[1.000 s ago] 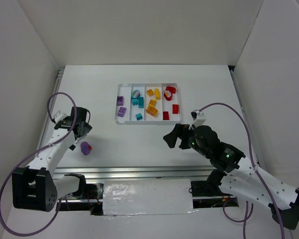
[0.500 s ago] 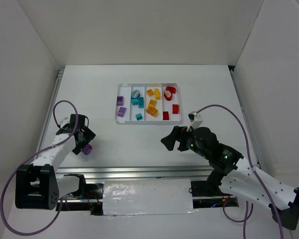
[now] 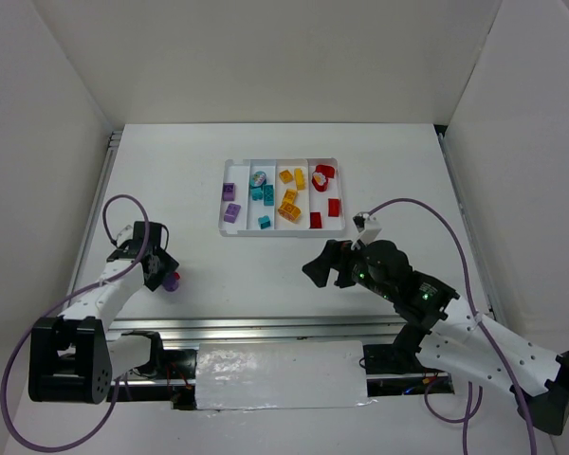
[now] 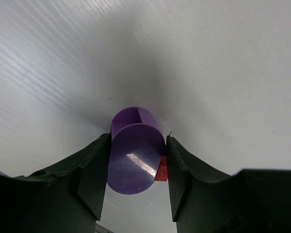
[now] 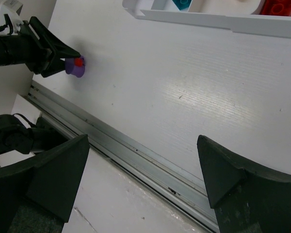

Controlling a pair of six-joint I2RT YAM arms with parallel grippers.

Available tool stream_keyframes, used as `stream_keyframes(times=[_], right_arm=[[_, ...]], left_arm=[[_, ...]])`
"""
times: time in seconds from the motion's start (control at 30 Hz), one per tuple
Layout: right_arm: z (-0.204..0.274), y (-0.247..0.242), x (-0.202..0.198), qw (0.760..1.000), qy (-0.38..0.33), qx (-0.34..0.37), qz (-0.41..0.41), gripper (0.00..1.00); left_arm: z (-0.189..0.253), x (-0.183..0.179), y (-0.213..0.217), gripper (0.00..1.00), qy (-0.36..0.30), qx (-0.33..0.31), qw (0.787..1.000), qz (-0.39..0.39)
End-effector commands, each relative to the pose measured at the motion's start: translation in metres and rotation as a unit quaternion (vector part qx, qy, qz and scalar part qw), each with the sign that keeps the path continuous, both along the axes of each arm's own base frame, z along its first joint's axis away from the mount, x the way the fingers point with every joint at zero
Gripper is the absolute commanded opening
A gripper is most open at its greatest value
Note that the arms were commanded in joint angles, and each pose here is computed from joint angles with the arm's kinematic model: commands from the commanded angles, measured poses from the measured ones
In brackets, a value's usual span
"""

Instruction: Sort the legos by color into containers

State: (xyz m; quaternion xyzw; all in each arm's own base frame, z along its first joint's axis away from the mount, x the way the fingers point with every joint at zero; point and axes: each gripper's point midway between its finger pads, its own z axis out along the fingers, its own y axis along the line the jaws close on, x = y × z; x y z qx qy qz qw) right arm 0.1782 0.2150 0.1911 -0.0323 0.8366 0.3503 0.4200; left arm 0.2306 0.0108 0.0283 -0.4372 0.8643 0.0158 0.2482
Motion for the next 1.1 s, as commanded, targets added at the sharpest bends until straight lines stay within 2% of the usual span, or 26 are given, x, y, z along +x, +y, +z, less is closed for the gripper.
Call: stream_keyframes(times=[0.0, 0.1, 0.13, 0.2, 0.23, 0.27, 0.33, 0.4, 0.5, 0.53, 0.57, 0.7, 0.87, 0.97, 1.07], right_arm=[[0.007, 0.011, 0.0, 1.0, -0.016, 0.016, 0.021, 1.0], [0.005, 0.022, -0.006, 0.998, -0.014, 0.025, 0.052, 1.0], [0.007, 0.026, -0.005, 0.997, -0.022, 0.034, 0.06, 1.0], [0.009, 0.036, -0.011, 0.995, -0.016, 0.051, 0.087, 1.0], [0.016, 0.044, -0.016, 0.991, -0.019, 0.072, 0.108, 1.0], [0.02, 0.048, -0.017, 0.989, -0.019, 0.083, 0.117, 0.99], [0.028, 0.063, -0.022, 0.982, -0.016, 0.124, 0.142, 0.97], [0.028, 0.074, -0.023, 0.977, -0.006, 0.148, 0.153, 0.95], [0.028, 0.09, -0.018, 0.972, -0.009, 0.169, 0.164, 0.86], [0.037, 0.097, -0.019, 0.969, -0.021, 0.18, 0.17, 0.78], [0.033, 0.101, -0.012, 0.972, -0.021, 0.174, 0.156, 0.73], [0.05, 0.114, -0.006, 0.971, -0.068, 0.18, 0.146, 0.62], [0.051, 0.116, 0.007, 0.979, -0.104, 0.152, 0.09, 0.62], [0.051, 0.117, 0.009, 0.981, -0.107, 0.145, 0.075, 0.68], [0.052, 0.121, 0.01, 0.983, -0.108, 0.135, 0.064, 0.68]], left_arm=[[0.004, 0.009, -0.004, 0.0, -0.025, -0.005, 0.999, -0.022], [0.011, 0.018, -0.014, 0.0, -0.06, -0.023, 0.997, -0.051], [0.015, 0.022, -0.024, 0.0, -0.076, -0.042, 0.993, -0.082], [0.037, 0.038, -0.043, 0.0, -0.144, -0.061, 0.979, -0.131], [0.049, 0.044, -0.054, 0.0, -0.172, -0.063, 0.969, -0.166], [0.07, 0.047, -0.079, 0.0, -0.211, -0.081, 0.95, -0.216], [0.105, 0.052, -0.102, 0.0, -0.269, -0.084, 0.927, -0.248], [0.128, 0.046, -0.132, 0.0, -0.3, -0.095, 0.904, -0.289], [0.162, 0.034, -0.169, 0.0, -0.339, -0.134, 0.872, -0.327], [0.176, 0.028, -0.185, 0.0, -0.351, -0.152, 0.858, -0.343], [0.181, 0.025, -0.193, 0.0, -0.354, -0.162, 0.852, -0.35], [0.196, 0.019, -0.212, 0.0, -0.355, -0.173, 0.85, -0.349], [0.213, 0.008, -0.238, 0.0, -0.363, -0.212, 0.829, -0.368], [0.217, 0.006, -0.243, 0.0, -0.366, -0.217, 0.827, -0.367], [0.219, 0.003, -0.248, 0.0, -0.367, -0.222, 0.825, -0.368]])
